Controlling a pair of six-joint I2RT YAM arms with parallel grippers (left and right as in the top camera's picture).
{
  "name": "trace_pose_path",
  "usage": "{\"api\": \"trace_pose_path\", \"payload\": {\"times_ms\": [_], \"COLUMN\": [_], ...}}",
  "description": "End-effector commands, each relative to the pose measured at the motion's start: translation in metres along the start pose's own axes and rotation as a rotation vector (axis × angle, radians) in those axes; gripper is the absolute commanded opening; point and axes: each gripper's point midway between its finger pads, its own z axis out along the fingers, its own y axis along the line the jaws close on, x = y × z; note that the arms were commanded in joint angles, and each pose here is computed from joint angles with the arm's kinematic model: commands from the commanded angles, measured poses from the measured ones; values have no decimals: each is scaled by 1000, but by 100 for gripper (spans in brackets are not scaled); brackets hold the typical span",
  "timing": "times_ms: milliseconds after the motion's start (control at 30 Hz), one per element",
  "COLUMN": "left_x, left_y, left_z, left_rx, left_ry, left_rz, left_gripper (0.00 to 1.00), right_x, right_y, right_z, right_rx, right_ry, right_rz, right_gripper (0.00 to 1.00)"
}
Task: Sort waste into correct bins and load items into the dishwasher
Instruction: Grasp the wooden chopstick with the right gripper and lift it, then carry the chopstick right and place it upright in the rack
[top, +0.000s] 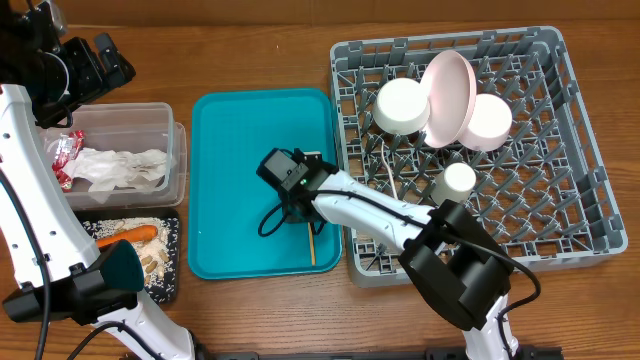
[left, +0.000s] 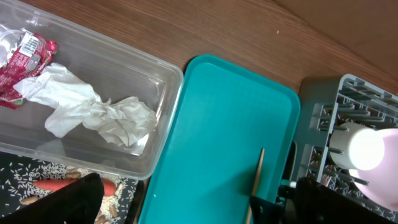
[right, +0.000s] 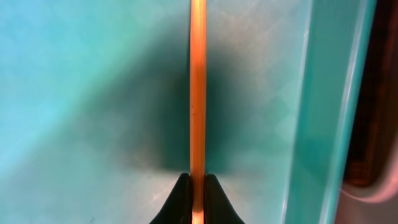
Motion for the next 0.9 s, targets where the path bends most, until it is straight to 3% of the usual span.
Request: {"api": "trace_pose_path", "payload": {"times_ms": [0, 267, 367, 633, 867], "left_x": [0, 0, 0, 0, 0], "left_y": [-3, -3, -3, -3, -3], "left_z": [-4, -4, -4, -4, -4], "left_rx": [12, 12, 12, 12, 13], "left_ry": [-9, -9, -9, -9, -9], "left_rz": [-3, -3, -3, -3, -3], "left_gripper": [100, 100, 100, 100, 100], "right_x": [-40, -56, -63, -59, -61], "right_y": [13, -17, -67, -147, -178], "right_z": [-58, -131, -148, -140, -128], "right_rx": [-102, -130, -35, 107, 140], "right_ry": [-106, -191, -201, -77, -42], "right_rz": [10, -22, 45, 56, 57], "right_gripper": [4, 4, 4, 4, 4]}}
